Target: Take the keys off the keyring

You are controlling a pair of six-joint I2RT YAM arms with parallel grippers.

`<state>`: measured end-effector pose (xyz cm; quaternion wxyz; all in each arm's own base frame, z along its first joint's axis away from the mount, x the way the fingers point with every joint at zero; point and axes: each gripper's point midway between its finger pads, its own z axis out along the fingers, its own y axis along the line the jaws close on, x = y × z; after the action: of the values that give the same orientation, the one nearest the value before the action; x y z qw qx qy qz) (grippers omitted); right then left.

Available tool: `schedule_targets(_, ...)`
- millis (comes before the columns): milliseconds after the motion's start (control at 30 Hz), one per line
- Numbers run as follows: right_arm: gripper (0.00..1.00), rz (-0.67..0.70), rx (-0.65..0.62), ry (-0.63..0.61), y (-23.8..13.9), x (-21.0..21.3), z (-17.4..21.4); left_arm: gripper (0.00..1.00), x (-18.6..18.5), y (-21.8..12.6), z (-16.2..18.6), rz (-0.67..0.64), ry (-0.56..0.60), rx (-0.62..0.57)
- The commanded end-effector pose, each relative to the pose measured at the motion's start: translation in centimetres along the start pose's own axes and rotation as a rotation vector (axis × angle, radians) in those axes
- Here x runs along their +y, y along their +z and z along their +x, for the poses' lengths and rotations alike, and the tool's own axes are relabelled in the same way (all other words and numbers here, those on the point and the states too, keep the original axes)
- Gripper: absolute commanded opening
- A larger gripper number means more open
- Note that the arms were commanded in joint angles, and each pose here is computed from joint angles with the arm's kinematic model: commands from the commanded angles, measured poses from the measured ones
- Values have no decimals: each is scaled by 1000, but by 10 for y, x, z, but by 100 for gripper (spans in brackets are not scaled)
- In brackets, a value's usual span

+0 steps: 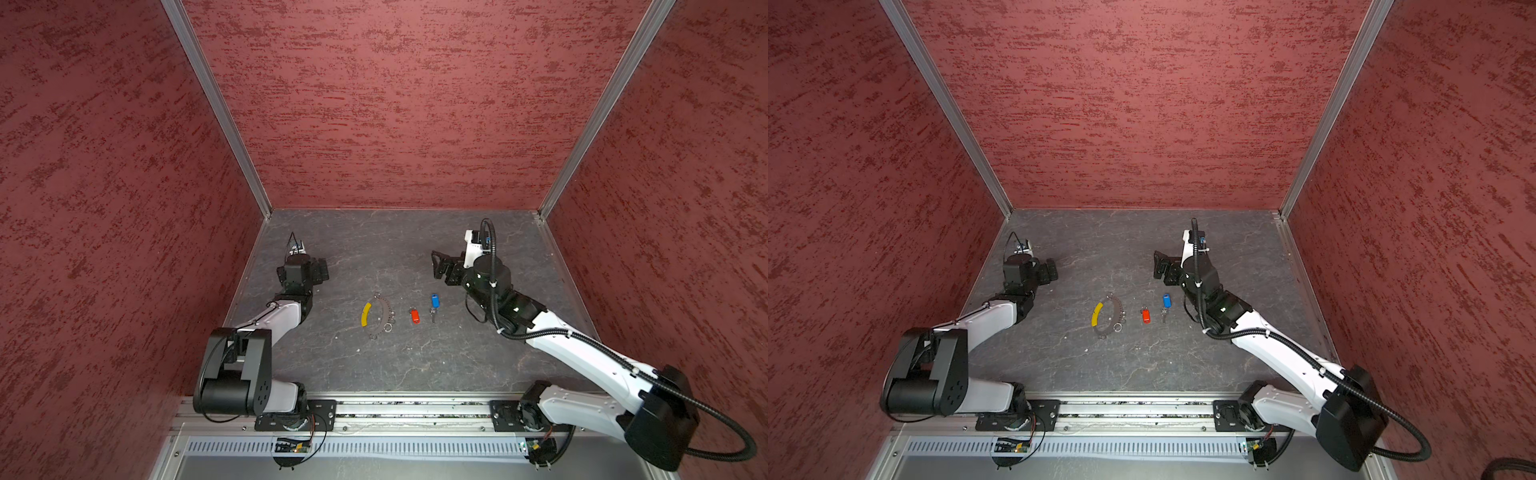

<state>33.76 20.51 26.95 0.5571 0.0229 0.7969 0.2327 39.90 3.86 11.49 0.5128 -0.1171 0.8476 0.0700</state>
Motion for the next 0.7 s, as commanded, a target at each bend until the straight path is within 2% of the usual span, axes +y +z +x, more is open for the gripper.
schedule_targets(0,99,33,-42,18,-7,-5,-14,99,-6,1,-18,95,-46,-126)
schedule_targets(233,99,103,-88,-8,-9,-21,-17,99,-20,0,-4,210,-22,-166)
schedule_targets(367,99,112,-175,-5,-19,-27,-29,99,-31,-6,3,302,10,-217)
schedule_targets(533,99,46,-263,-138,-31,-21,-35,99,-32,-5,4,291,15,-208)
schedule_targets(600,99,78,-286,-174,-31,-28,-34,99,-33,-4,4,272,24,-201)
schedule_targets(667,99,121,-307,-158,-34,-37,-35,99,-33,-5,5,265,30,-204)
